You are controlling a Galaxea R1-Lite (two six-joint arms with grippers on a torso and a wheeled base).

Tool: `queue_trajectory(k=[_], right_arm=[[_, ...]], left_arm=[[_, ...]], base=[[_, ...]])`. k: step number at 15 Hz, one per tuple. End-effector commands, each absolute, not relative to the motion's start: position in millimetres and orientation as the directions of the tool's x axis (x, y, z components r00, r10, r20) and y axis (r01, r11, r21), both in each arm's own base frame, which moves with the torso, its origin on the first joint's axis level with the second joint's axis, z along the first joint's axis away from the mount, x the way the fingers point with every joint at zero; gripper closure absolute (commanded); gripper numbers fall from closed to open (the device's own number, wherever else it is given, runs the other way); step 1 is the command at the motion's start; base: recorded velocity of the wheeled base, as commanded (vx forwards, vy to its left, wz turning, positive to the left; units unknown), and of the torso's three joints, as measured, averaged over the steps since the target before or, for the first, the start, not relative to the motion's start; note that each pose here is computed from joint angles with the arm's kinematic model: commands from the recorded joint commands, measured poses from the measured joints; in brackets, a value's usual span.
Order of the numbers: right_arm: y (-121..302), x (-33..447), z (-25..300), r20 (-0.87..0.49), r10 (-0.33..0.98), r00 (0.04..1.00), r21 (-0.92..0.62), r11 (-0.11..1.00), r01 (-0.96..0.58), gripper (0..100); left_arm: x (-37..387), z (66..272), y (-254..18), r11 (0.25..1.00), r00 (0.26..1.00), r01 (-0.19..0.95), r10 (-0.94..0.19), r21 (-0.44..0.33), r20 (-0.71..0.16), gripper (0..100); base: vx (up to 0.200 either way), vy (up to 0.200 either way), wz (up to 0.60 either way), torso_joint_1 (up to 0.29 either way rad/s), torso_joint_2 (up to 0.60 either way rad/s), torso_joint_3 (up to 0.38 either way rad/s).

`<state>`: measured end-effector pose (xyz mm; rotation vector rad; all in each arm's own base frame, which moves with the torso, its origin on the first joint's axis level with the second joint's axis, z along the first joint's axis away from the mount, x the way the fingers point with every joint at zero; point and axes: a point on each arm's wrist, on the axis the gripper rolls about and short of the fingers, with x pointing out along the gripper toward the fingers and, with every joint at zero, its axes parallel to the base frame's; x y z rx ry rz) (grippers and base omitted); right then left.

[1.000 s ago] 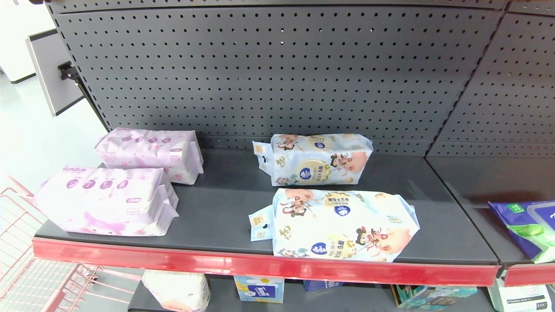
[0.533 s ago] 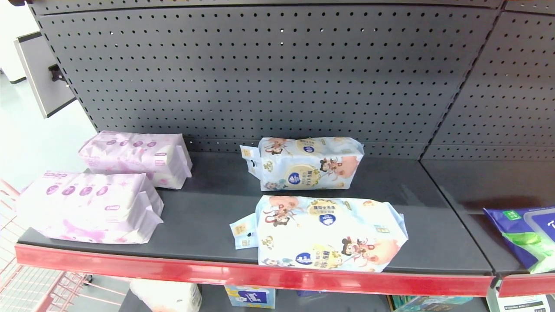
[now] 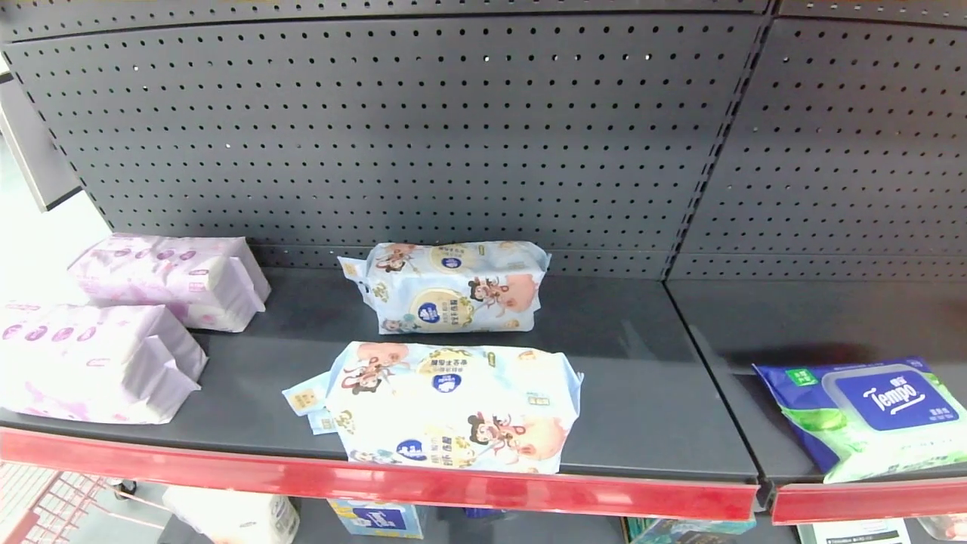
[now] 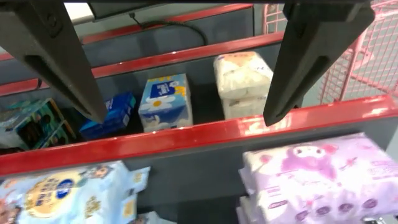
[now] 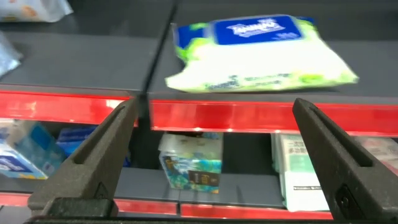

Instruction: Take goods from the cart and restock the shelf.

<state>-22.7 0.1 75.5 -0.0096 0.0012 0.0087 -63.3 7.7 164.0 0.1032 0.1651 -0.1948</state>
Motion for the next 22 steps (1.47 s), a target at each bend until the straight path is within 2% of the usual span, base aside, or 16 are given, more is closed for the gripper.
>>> queue_trajectory(k=[1,4,7,8,10,17,22], right_arm=[[0,-23,76,-0.002,0.009,1.000,-0.011,1.000,-0.009,0],[0,-23,76,-0.002,0.008,1.000,-0.011,1.000,-0.008,0],[0,-23,76,-0.002,0.009,1.000,-0.011,1.000,-0.009,0],[0,-23,76,-0.002,0.009,1.000,-0.011,1.000,-0.009,0],[0,-23,76,-0.002,0.009,1.000,-0.011,1.000,-0.009,0],[0,-23,76,-0.002,0.008,1.000,-0.011,1.000,-0.008,0],[0,-23,76,-0.002,0.006,1.000,-0.011,1.000,-0.006,0]], left_arm=[[-62,164,8,0.976,0.966,0.203,-0.185,0.084,-0.183,0],[-56,153,7,0.975,0.956,0.206,-0.182,0.082,-0.229,0],[-44,151,5,0.976,0.940,0.205,-0.174,0.077,-0.293,0],[-27,154,3,0.978,0.924,0.197,-0.159,0.074,-0.348,0],[-2,158,0,0.981,0.907,0.186,-0.149,0.055,-0.394,0],[72,165,-11,0.983,0.860,0.180,-0.145,0.026,-0.489,0],[112,167,-18,0.980,0.854,0.201,-0.177,-0.003,-0.490,0]], base=[[0.000,0.000,0.00,0.000,0.00,0.000],[0.000,0.000,0.00,0.000,0.00,0.000],[0.000,0.000,0.00,0.000,0.00,0.000],[0.000,0.000,0.00,0.000,0.00,0.000],[0.000,0.000,0.00,0.000,0.00,0.000],[0.000,0.000,0.00,0.000,0.00,0.000],[0.000,0.000,0.00,0.000,0.00,0.000]])
